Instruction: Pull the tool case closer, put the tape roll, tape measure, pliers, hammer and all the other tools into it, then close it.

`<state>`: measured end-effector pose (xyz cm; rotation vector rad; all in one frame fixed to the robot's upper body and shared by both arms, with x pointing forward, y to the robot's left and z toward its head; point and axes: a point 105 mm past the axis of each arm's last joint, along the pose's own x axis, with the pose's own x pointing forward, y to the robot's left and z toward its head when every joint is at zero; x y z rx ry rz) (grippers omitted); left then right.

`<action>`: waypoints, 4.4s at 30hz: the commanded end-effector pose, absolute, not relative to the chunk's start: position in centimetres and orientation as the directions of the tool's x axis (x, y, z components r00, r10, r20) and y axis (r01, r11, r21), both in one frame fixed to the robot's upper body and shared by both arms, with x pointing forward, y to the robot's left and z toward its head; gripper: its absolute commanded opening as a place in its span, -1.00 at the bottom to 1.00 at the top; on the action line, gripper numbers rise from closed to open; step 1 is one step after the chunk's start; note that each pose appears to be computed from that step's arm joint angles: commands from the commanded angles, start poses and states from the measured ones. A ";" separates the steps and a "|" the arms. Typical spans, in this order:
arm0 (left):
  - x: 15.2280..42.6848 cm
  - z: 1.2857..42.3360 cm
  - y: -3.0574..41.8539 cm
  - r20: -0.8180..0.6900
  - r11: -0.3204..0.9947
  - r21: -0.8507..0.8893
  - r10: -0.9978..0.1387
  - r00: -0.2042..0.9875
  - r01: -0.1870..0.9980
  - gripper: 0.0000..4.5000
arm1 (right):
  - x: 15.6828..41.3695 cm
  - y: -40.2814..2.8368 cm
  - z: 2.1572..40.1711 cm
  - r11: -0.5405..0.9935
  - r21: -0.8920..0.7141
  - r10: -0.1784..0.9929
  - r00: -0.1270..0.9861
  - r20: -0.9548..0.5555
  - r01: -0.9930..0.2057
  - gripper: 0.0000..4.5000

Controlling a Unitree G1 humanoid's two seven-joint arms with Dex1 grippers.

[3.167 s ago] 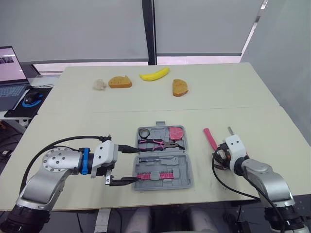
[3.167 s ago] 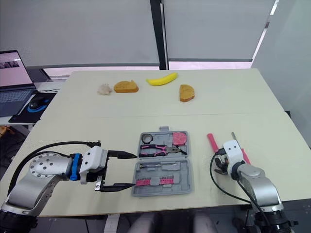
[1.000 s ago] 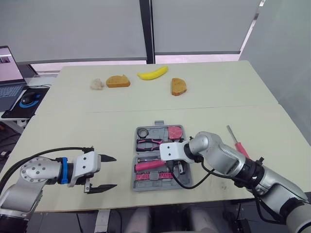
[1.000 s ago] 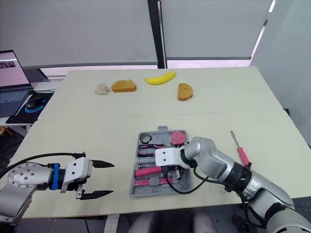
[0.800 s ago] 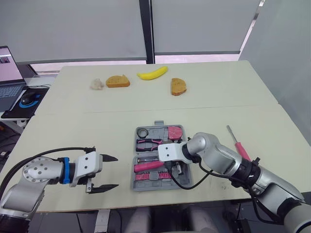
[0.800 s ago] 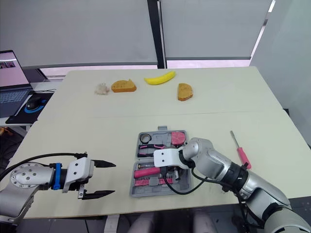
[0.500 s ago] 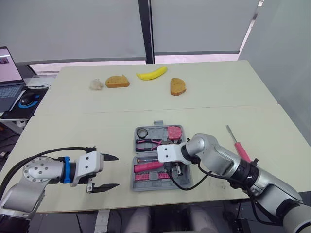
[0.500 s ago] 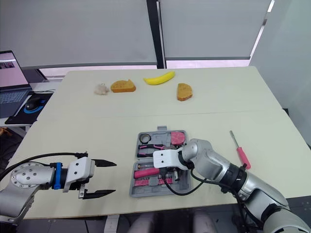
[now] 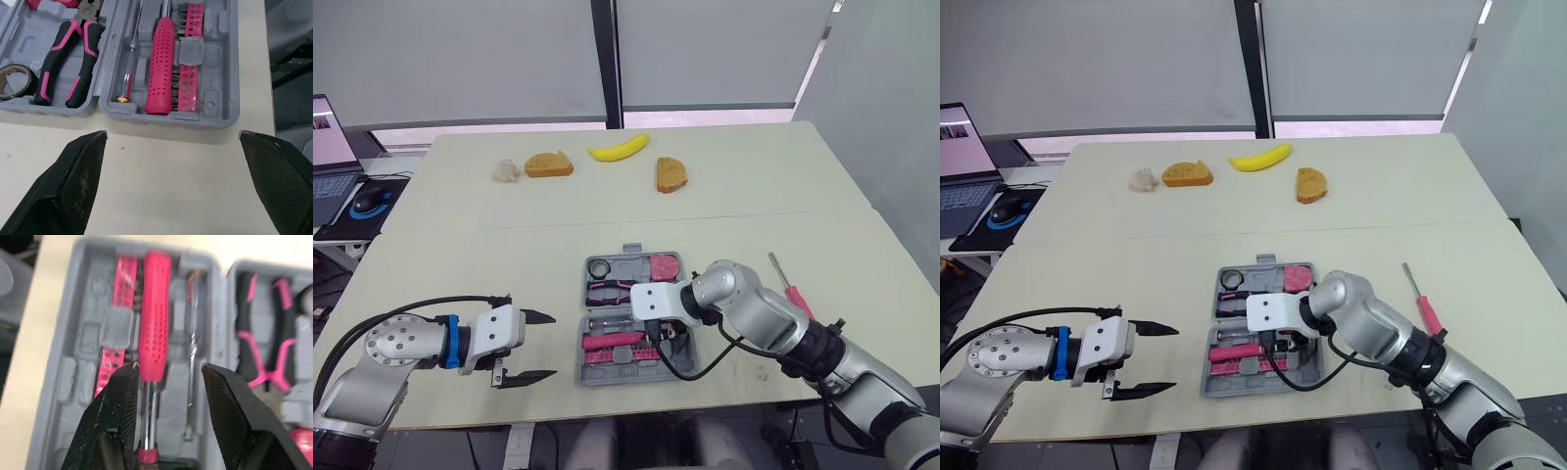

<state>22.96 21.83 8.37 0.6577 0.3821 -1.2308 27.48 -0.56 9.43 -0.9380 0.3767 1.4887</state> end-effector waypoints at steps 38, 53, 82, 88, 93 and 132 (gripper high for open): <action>23.0 8.6 21.5 -0.574 0.217 0.261 -0.749 0.332 0.941 1.00 | 28.1 0.2 5.6 -0.192 -0.381 0.720 0.134 -0.681 -0.904 -0.98; 23.5 9.9 26.0 -0.305 0.725 0.175 -0.604 0.737 0.667 1.00 | 28.8 -15.2 14.7 0.590 -0.516 0.609 0.762 -0.221 -0.621 -0.98; 18.6 4.0 30.6 -0.276 0.972 0.052 -0.205 0.939 0.227 1.00 | 21.2 -30.7 9.6 0.958 -0.208 0.124 0.940 -0.318 -0.196 0.98; 18.1 4.0 30.3 -0.314 0.949 0.061 -0.275 0.909 0.309 1.00 | 20.1 -30.6 9.3 0.916 -0.254 0.191 0.893 -0.408 -0.312 0.98; 17.6 4.7 30.4 -0.372 0.888 0.079 -0.395 0.840 0.453 1.00 | 19.2 -30.8 9.3 0.855 -0.284 0.253 0.828 -0.501 -0.433 0.98; 24.6 17.1 11.3 -0.191 0.146 0.194 -0.964 0.184 0.970 1.00 | 31.5 -28.8 4.7 0.949 -0.236 0.086 0.889 -0.449 -0.211 0.98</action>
